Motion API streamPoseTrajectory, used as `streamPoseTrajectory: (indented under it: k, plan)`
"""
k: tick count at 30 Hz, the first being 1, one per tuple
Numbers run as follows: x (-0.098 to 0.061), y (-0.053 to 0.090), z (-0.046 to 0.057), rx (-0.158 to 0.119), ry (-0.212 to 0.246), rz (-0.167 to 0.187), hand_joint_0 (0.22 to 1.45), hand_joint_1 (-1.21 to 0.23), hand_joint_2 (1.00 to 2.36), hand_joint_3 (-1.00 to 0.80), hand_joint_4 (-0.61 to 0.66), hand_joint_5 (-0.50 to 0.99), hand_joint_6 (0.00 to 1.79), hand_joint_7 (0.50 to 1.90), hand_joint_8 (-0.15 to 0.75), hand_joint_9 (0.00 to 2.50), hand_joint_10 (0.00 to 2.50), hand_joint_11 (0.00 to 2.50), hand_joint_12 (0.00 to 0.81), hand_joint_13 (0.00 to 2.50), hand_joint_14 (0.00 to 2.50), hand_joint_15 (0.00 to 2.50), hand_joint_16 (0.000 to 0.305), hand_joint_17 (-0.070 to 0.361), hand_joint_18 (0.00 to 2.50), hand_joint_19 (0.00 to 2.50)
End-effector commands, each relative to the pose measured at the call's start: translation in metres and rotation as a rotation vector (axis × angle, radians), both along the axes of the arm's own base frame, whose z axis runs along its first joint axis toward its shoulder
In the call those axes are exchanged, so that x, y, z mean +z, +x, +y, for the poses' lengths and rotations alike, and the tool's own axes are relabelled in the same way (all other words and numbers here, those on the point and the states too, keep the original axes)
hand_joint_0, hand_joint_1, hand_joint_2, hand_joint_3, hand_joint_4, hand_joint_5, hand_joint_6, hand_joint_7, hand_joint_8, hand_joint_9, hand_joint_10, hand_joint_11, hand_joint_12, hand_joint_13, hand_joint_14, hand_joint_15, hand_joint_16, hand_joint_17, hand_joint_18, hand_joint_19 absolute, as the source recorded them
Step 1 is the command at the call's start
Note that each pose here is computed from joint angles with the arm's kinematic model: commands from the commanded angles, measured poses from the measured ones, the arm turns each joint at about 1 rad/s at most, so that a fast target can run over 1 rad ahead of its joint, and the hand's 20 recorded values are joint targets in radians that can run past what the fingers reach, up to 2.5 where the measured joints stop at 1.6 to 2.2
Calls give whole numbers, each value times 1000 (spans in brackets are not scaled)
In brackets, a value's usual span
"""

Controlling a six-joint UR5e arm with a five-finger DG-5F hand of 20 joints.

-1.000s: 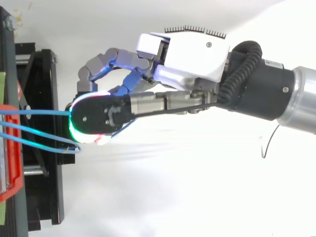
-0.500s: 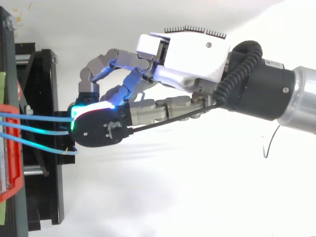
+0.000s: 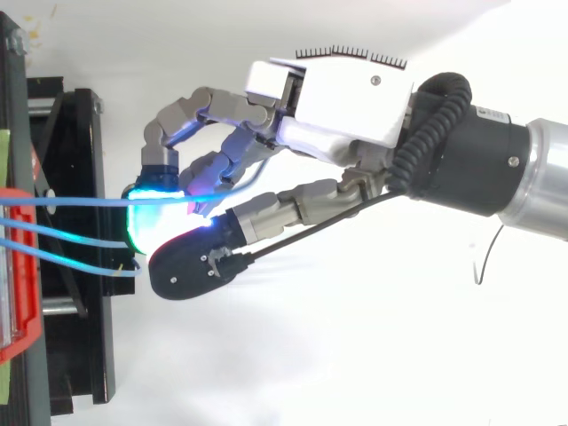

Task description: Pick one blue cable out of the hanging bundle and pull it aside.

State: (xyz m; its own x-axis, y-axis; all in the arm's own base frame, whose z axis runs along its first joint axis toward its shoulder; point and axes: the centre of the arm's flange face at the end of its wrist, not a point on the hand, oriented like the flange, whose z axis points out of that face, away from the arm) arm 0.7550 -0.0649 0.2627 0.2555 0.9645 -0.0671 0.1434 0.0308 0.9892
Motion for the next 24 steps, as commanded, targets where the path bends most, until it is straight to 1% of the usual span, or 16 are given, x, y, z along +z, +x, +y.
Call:
streamPoseTrajectory:
  k: [1, 2, 5, 7, 8, 9, 10, 11, 12, 13, 15, 16, 17, 20, 21, 24]
  plan:
    - [0, 0, 0, 0, 0, 0, 694, -859, 1000, -500, 24, -161, 922, 1003, 249, 961, 18, 536, 323, 713, 18, 469, 42, 96, 610, 514]
    - [0, 0, 1, 2, 0, 0, 678, -851, 1000, -500, 43, -161, 923, 977, 248, 965, 16, 546, 323, 714, 18, 463, 42, 95, 610, 517]
    - [0, 0, 0, -1, 0, 0, 569, -797, 1000, -500, 78, -148, 919, 968, 266, 1012, 18, 556, 323, 726, 18, 476, 43, 98, 616, 534]
    - [0, 0, 1, 2, 0, 0, 495, -678, 1000, -500, 91, -141, 917, 960, 289, 1041, 15, 548, 345, 749, 19, 478, 48, 108, 646, 534]
    - [0, 0, 0, -1, 0, 0, 476, -625, 1000, -500, 93, -139, 915, 958, 295, 1051, 14, 540, 356, 756, 17, 485, 50, 112, 657, 535]
    - [0, 0, 0, -1, 0, 0, 462, -560, 1000, -500, 97, -138, 914, 962, 312, 1064, 14, 540, 361, 760, 19, 488, 52, 116, 664, 539]
    - [0, 0, 0, -1, 0, 0, 461, -466, 1000, -500, 93, -137, 912, 966, 314, 1075, 14, 540, 365, 765, 17, 495, 52, 117, 664, 544]
    - [0, 0, 0, -1, 0, 0, 465, -410, 1000, -500, 92, -136, 910, 972, 314, 1081, 14, 535, 366, 768, 17, 489, 52, 117, 661, 548]
    - [0, 0, 0, -1, 0, 0, 475, -356, 1000, -500, 89, -135, 908, 974, 312, 1078, 16, 534, 363, 767, 18, 494, 51, 115, 653, 560]
    - [0, 0, 0, -1, 0, 0, 514, -323, 1000, -500, 78, -136, 904, 1002, 298, 1071, 15, 530, 347, 755, 20, 496, 48, 108, 629, 576]
    - [2, 0, 1, 0, 0, -1, 554, -358, 1000, -500, 72, -137, 904, 997, 297, 1070, 16, 543, 340, 748, 20, 500, 46, 103, 612, 582]
    - [2, 0, 0, -1, 0, -3, 572, -446, 1001, -480, 68, -138, 903, 996, 293, 1069, 16, 547, 339, 745, 19, 499, 45, 102, 608, 585]
    - [4, -1, 0, -1, 1, -5, 574, -536, 1008, -404, 66, -139, 902, 994, 294, 1055, 18, 544, 340, 744, 19, 499, 45, 102, 608, 583]
    - [4, -1, -1, -3, 0, -5, 565, -708, 1015, -207, 77, -148, 909, 1001, 301, 997, 17, 548, 355, 734, 18, 493, 49, 109, 637, 560]
    - [5, -1, 1, -3, 0, -6, 574, -741, 1017, -172, 79, -152, 914, 1011, 295, 988, 17, 540, 349, 725, 19, 487, 47, 106, 626, 565]
    - [4, -1, -1, -3, -18, 0, 584, -772, 1020, -139, 75, -154, 918, 1019, 286, 958, 16, 546, 339, 705, 18, 491, 45, 102, 608, 566]
